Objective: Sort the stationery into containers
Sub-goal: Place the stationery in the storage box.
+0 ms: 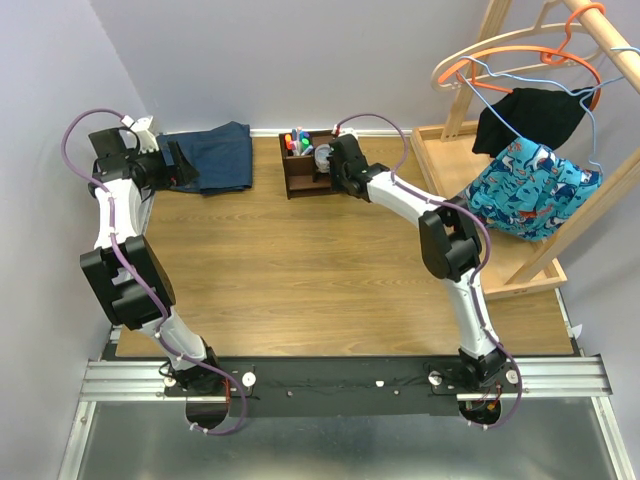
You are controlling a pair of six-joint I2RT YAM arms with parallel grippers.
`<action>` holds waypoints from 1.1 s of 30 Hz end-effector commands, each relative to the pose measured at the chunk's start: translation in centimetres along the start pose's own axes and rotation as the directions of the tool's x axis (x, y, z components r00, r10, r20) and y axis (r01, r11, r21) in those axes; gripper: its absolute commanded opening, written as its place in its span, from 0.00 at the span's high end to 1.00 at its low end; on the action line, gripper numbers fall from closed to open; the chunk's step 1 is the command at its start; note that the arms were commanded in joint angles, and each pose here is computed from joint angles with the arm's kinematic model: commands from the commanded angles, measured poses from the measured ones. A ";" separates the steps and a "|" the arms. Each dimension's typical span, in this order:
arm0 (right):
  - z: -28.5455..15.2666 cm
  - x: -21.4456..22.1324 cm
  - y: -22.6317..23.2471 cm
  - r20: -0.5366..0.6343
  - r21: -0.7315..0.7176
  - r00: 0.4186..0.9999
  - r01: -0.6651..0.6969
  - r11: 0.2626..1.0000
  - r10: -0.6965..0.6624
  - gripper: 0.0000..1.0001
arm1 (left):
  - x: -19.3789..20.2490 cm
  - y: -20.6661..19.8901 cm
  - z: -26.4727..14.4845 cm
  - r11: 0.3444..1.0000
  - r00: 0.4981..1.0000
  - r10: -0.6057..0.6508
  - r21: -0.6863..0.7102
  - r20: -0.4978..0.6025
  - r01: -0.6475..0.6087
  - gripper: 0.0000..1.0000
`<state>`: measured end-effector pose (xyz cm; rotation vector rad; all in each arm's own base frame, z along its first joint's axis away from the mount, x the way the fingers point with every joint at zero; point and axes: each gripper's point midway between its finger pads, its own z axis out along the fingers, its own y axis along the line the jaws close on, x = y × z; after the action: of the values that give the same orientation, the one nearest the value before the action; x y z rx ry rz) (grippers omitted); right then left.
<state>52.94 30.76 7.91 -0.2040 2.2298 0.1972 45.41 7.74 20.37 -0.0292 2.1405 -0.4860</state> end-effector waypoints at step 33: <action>-0.4 -0.8 -0.9 0.041 0.033 0.999 -0.013 0.999 0.012 0.52 | 0.1 -1.2 -0.2 1.000 1.000 -0.017 0.025 0.016 0.016 0.01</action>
<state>53.50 30.81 7.88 -0.1861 2.2084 0.1920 45.15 7.35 19.54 -0.0458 2.1558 -0.5050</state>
